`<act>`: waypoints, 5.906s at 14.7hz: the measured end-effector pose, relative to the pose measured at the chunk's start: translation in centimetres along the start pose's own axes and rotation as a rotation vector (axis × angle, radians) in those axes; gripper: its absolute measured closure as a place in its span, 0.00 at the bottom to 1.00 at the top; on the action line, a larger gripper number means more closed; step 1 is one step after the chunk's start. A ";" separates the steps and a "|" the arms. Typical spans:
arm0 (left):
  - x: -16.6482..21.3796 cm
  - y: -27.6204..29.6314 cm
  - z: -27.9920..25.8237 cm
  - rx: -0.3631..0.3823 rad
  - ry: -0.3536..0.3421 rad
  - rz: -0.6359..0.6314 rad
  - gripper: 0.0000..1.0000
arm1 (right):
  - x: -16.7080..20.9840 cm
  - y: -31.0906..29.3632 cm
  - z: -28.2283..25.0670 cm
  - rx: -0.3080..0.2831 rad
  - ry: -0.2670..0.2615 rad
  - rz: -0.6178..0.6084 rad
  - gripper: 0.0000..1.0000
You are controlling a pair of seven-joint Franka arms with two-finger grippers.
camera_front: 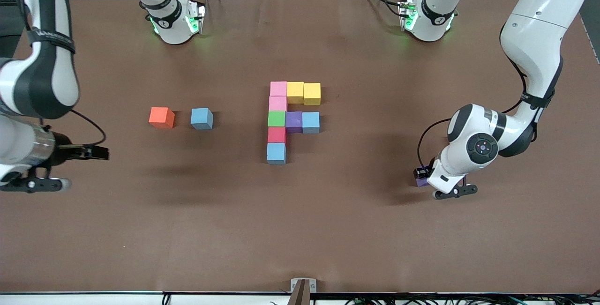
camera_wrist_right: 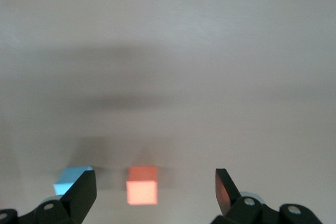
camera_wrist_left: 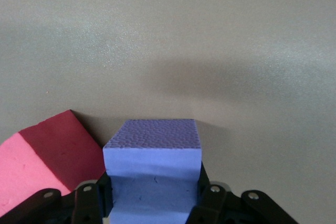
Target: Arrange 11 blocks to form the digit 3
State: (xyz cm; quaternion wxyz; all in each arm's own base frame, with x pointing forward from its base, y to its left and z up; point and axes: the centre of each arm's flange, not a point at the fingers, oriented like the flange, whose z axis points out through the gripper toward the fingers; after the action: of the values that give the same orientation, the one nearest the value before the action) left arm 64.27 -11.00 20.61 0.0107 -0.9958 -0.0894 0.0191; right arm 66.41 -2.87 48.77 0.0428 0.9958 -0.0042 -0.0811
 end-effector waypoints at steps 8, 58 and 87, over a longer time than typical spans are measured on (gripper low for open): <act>-1.8 7.9 -2.4 -0.021 0.029 -0.454 0.43 | -1.9 3.9 -4.6 -0.003 0.008 0.026 0.00; -17.4 39.1 0.1 -0.250 -0.101 -1.392 0.46 | -17.5 1.6 -15.6 0.072 0.133 -0.080 0.00; -10.0 25.6 -12.3 0.026 -0.162 -1.134 0.00 | -17.6 2.4 -15.2 0.085 0.122 -0.041 0.00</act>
State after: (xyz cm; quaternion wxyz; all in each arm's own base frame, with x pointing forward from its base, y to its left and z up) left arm 59.52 -38.22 32.58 0.0248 -0.7871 -0.6100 0.0880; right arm 51.50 -3.69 66.77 -0.0011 0.9997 0.0154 -0.0210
